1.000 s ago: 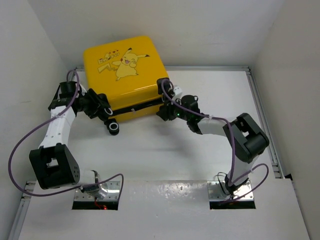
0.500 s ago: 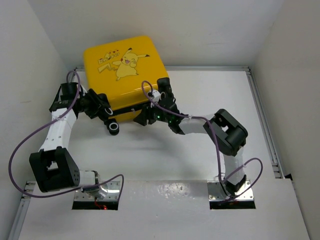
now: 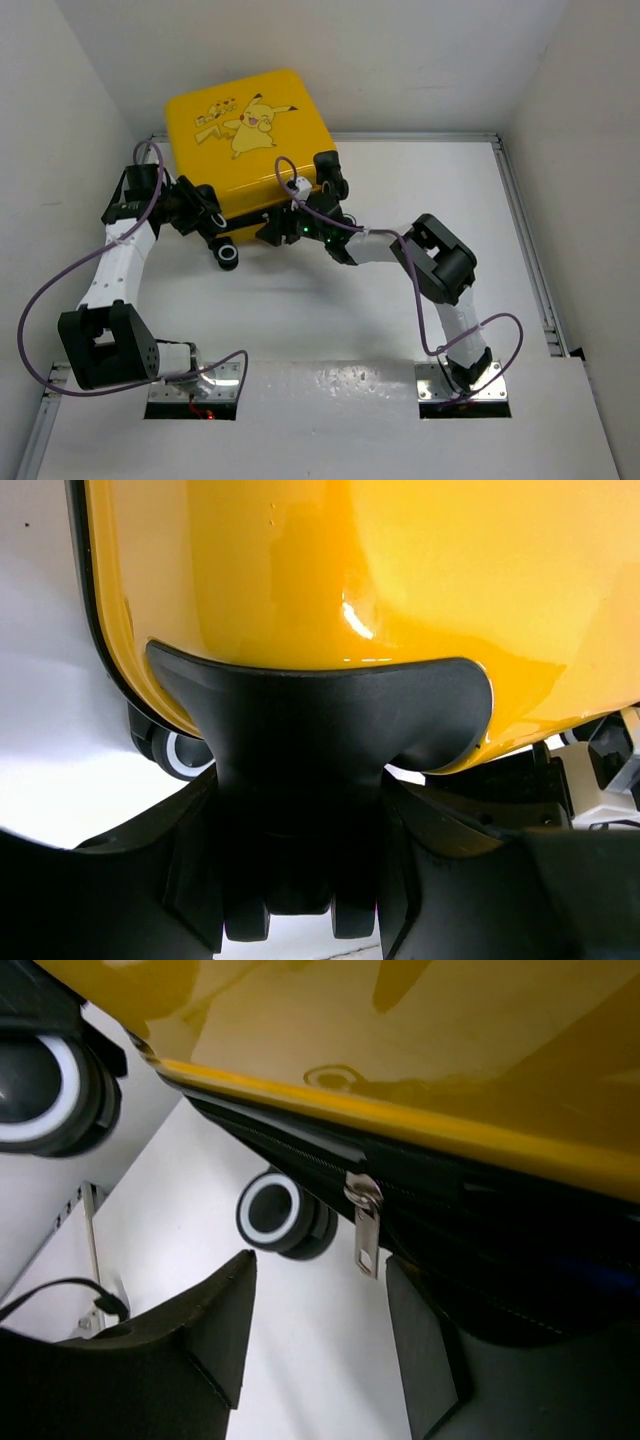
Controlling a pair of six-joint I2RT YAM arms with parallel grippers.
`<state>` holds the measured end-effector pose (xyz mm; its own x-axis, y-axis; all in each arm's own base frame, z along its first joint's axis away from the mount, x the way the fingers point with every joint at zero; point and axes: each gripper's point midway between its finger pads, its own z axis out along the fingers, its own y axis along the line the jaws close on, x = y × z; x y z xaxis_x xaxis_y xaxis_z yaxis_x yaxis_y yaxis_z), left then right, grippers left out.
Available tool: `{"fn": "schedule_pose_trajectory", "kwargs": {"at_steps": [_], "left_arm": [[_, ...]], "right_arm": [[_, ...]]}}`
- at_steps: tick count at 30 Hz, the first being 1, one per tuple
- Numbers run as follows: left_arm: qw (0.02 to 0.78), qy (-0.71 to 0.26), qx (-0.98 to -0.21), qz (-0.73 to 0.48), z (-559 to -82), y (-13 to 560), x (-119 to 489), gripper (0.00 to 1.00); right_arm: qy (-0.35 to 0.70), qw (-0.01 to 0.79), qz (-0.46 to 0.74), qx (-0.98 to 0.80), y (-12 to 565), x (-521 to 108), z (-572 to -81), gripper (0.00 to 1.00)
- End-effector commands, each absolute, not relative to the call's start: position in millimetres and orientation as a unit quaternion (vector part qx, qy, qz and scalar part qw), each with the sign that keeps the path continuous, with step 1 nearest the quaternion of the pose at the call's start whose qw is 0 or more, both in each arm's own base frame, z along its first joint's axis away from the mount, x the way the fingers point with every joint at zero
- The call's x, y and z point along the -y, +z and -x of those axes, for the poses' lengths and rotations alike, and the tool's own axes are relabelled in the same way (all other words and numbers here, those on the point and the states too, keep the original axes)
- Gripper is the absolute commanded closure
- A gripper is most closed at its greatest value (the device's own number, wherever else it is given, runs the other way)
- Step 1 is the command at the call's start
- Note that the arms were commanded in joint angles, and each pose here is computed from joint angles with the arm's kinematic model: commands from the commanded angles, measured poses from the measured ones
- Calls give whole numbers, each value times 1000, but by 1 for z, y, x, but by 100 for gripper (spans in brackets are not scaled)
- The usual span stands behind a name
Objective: Pack the luggage
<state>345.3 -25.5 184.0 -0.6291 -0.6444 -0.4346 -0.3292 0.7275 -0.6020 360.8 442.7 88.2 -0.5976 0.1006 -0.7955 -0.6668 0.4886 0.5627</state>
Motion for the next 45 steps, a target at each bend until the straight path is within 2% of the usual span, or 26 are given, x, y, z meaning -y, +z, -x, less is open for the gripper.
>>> {"fn": "schedule_pose_trajectory", "kwargs": {"at_steps": [1,8,12,18,21,23,25,27,33,40,45], "left_arm": [[328,-252,-867,278,-338,196,35,100],[326,-246,-870,278,-337,192,33,100],[322,-245,-871,279,-335,188,34,100],[323,-241,-871,281,-335,187,32,100],[323,-241,-871,281,-335,187,32,100],[324,-240,-872,277,-335,187,32,100],[324,-240,-872,277,-335,187,32,100],[324,-240,-872,277,-335,187,32,100],[320,-239,-873,278,-333,184,32,100],[320,-239,-873,278,-333,184,32,100],[320,-239,-873,278,-333,184,32,100]], "right_arm": [[482,456,133,-736,124,-448,-396,46],[476,435,52,-763,121,-437,-411,56],[474,428,38,-769,121,-435,-415,67],[428,407,11,-807,94,-422,-422,76],[412,388,7,-825,81,-417,-417,76],[422,372,9,-827,79,-412,-408,69],[433,354,1,-829,75,-409,-400,55],[448,322,-4,-834,69,-406,-381,49],[436,254,-30,-863,43,-396,-345,47],[427,278,-16,-860,39,-400,-354,46],[456,327,36,-827,62,-409,-373,46]]}}
